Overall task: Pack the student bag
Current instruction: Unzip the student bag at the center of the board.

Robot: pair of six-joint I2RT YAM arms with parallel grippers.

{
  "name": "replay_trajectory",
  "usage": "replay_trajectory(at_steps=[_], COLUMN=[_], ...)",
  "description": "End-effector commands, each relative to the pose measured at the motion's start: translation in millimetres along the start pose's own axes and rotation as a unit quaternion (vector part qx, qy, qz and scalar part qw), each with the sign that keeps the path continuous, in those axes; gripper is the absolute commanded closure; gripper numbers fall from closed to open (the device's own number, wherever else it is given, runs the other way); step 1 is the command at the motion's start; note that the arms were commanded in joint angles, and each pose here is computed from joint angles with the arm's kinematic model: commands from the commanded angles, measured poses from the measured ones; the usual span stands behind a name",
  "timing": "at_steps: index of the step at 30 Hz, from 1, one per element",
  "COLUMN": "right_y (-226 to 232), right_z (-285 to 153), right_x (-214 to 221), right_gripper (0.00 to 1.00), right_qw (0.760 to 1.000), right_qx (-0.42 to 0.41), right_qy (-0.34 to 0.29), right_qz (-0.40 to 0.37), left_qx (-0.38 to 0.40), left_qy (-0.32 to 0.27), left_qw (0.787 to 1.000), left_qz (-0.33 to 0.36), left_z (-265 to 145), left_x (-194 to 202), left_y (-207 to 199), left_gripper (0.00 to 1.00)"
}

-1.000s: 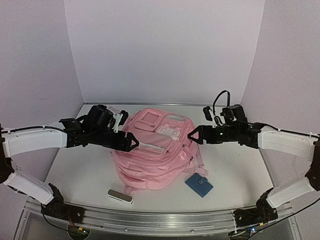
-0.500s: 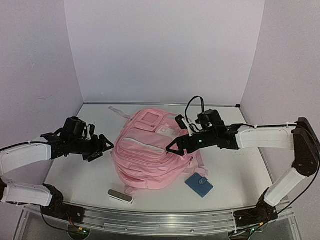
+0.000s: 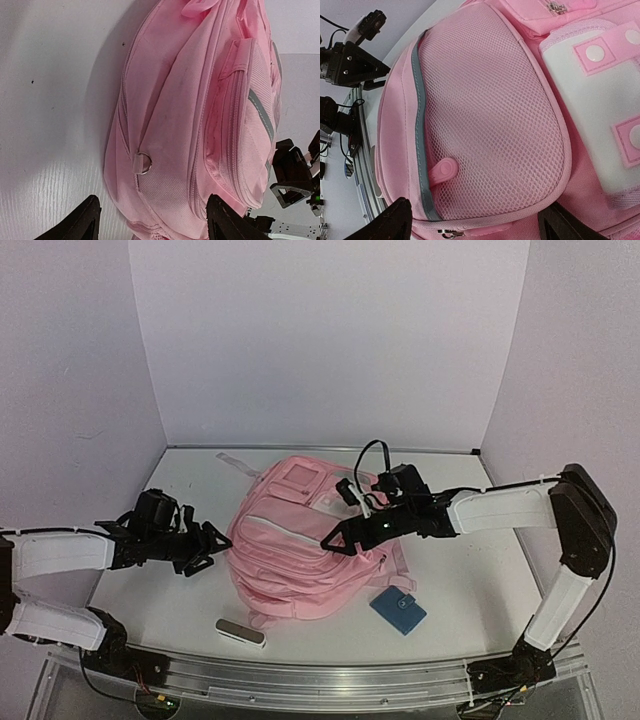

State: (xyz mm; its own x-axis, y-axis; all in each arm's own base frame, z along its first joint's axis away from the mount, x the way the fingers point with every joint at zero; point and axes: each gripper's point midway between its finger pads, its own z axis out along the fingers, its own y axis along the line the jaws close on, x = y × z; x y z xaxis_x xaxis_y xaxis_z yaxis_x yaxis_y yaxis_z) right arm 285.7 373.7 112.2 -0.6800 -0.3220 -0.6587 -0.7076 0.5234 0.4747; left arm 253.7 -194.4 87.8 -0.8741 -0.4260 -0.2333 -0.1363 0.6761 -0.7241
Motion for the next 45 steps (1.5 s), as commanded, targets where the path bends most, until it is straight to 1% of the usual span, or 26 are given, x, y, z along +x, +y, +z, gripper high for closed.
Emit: replay_trajectory(at_steps=[1,3,6,10,14,16,18,20,22,25,30,34,39,43,45], right_y=[24,28,33,47,67,72,72,66,54,42,32,33,44,50,50], right_z=[9,11,11,6,2,1,0,1,4,9,14,14,11,10,10], right_x=[-8,-4,5,19,27,27,23,20,19,20,23,24,28,31,31], right_gripper=[0.19,0.23,0.28,0.35,0.39,0.42,0.43,0.45,0.51,0.57,0.68,0.8,0.92,0.99,1.0], right_qw=[0.998,0.998,0.997,0.994,0.991,0.992,0.994,0.996,0.998,0.999,0.999,0.999,0.999,0.999,0.999], right_qx=[-0.053,-0.063,-0.072,-0.097,-0.117,-0.114,-0.098,-0.072,-0.039,-0.012,0.012,0.02,0.021,0.033,0.044], right_qy=[0.0,0.009,0.023,0.045,0.058,0.059,0.049,0.04,0.034,0.032,0.034,0.031,0.029,0.022,0.015], right_qz=[-0.019,-0.016,-0.012,-0.007,-0.012,-0.016,-0.023,-0.028,-0.03,-0.031,-0.031,-0.031,-0.029,-0.021,-0.01], left_qx=[0.033,0.037,0.041,0.04,0.04,0.043,0.043,0.046,0.046,0.045,0.041,0.043,0.05,0.046,0.042], left_qy=[-0.011,-0.007,-0.003,-0.001,0.007,0.01,0.014,0.018,0.02,0.022,0.021,0.011,-0.022,-0.047,-0.057], left_qw=[0.999,0.999,0.999,0.999,0.999,0.999,0.999,0.999,0.999,0.999,0.999,0.999,0.998,0.998,0.997], left_qz=[0.002,0.001,0.005,0.007,0.009,0.01,0.009,0.009,0.009,0.009,0.01,0.012,0.014,0.008,0.007], left_z=[10,15,20,28,36,40,43,45,46,48,46,42,31,24,21], left_x=[-11,-12,-14,-17,-19,-21,-21,-22,-23,-23,-23,-25,-35,-43,-46], left_y=[-14,-14,-16,-15,-15,-16,-17,-19,-19,-19,-18,-20,-28,-30,-29], left_gripper=[0.28,0.29,0.34,0.47,0.66,0.72,0.77,0.79,0.81,0.85,0.91,1.0,1.0,1.0,1.0])
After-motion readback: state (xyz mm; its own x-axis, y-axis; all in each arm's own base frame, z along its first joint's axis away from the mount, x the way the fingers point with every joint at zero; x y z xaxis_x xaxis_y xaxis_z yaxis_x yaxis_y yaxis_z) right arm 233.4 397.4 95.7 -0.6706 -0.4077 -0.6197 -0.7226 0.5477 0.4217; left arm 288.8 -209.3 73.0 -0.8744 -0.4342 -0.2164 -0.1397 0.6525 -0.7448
